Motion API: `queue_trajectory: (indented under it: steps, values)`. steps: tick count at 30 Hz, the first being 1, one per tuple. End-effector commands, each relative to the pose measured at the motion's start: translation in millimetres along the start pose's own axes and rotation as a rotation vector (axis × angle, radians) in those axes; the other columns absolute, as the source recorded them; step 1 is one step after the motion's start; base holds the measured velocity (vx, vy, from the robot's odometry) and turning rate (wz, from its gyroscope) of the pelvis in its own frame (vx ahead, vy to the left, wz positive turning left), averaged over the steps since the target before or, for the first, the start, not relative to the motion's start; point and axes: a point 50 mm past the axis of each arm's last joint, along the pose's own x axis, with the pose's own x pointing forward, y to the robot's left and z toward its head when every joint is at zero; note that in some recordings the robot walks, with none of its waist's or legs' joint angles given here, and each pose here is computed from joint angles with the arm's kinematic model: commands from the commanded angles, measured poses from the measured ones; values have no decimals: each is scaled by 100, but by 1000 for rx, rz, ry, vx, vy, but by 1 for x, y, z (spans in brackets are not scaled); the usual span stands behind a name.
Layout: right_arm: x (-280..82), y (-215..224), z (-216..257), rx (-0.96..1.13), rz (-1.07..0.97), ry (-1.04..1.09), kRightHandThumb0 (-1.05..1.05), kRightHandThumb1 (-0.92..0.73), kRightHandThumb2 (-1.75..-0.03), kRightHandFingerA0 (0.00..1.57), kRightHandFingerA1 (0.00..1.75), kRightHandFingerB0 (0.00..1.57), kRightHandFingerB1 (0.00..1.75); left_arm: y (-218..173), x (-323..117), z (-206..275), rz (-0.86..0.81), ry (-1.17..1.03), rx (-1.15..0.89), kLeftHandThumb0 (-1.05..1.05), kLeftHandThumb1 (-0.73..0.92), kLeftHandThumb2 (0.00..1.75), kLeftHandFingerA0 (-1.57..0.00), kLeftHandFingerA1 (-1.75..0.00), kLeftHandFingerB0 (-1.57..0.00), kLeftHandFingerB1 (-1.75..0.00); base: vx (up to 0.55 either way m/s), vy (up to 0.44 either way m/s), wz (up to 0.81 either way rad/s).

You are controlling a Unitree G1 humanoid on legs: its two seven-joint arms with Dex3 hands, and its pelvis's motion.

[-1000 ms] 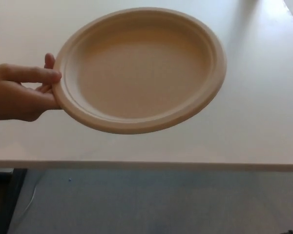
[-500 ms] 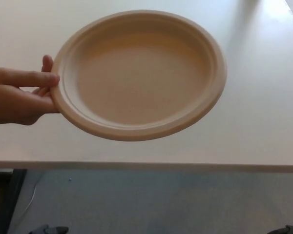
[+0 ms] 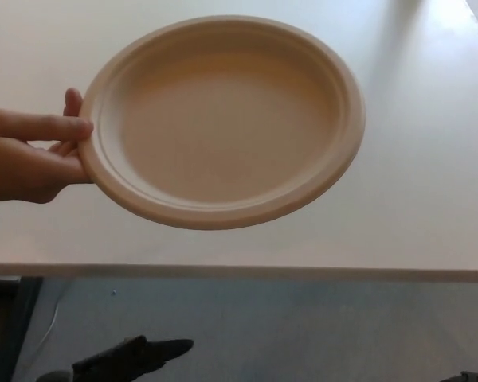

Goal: A person passes a plate to the robot and the robot grabs it with its left hand and places it at the centre of the table infront of it

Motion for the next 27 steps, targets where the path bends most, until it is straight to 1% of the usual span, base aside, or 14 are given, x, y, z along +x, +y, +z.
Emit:
queue_trajectory:
  steps: [1,2,6,7,12,17,18,19,20,23,24,25,26,27]
  values:
    - [-2,-9,-22,-220,116,211,-65,-72,-61,26,51,25,37,25,-17,111,306,-665,115,-54,52,57,-60,-48,-50,-36,0,0,0]
    - [-2,-9,-22,-227,111,227,-63,-73,-63,24,51,24,39,29,-16,116,334,-689,150,-62,47,80,-54,-61,-41,-46,0,0,0]
    - [-7,-1,-35,-258,133,281,-63,-74,-62,20,50,20,37,33,-19,128,417,-810,74,-51,42,76,-62,-62,-50,-51,0,0,0]
    - [-9,1,-39,-264,139,292,-62,-75,-62,22,52,19,37,33,-18,131,432,-830,54,-45,50,56,-70,-54,-65,-42,0,0,0]
    - [-11,1,-43,-259,150,318,-65,-72,-62,22,51,22,36,32,-19,143,494,-885,-67,-49,56,57,-78,-55,-73,-43,0,0,0]
    - [-12,2,-43,-249,166,311,-65,-74,-63,21,51,22,37,39,-22,152,472,-1050,19,-36,60,58,-68,-59,-58,-43,0,0,0]
    - [-12,2,-44,-255,176,300,-65,-74,-62,22,51,20,37,43,-17,153,466,-1090,-19,-35,63,58,-72,-74,-58,-52,0,0,0]
    - [-12,2,-44,-256,179,297,-65,-74,-62,22,51,20,37,44,-15,153,464,-1098,-32,-35,63,58,-72,-74,-58,-52,0,0,0]
    - [-13,3,-44,-254,190,294,-66,-74,-62,21,52,19,37,50,-13,153,447,-1122,68,-30,67,59,-57,-92,-61,-68,0,0,0]
    - [-13,4,-44,-232,203,286,-64,-73,-62,20,52,18,38,53,-7,150,435,-1088,5,-36,61,60,-71,-83,-58,-55,0,0,0]
    - [-13,5,-44,-233,207,287,-65,-73,-62,21,52,19,38,53,-4,157,447,-1122,-19,-32,57,56,-70,-62,-51,-43,0,0,0]
    - [-14,6,-44,-235,208,288,-65,-73,-62,21,52,19,38,53,-3,160,452,-1141,-24,-32,57,56,-70,-62,-51,-43,0,0,0]
    - [-14,6,-44,-233,208,289,-66,-73,-62,19,51,19,38,53,1,164,416,-1139,-58,-26,57,56,-45,-55,-33,-40,0,0,0]
    - [-14,6,-45,-230,208,290,-66,-73,-62,19,51,19,38,52,7,170,357,-1135,-108,-26,57,56,-45,-55,-33,-40,0,0,0]
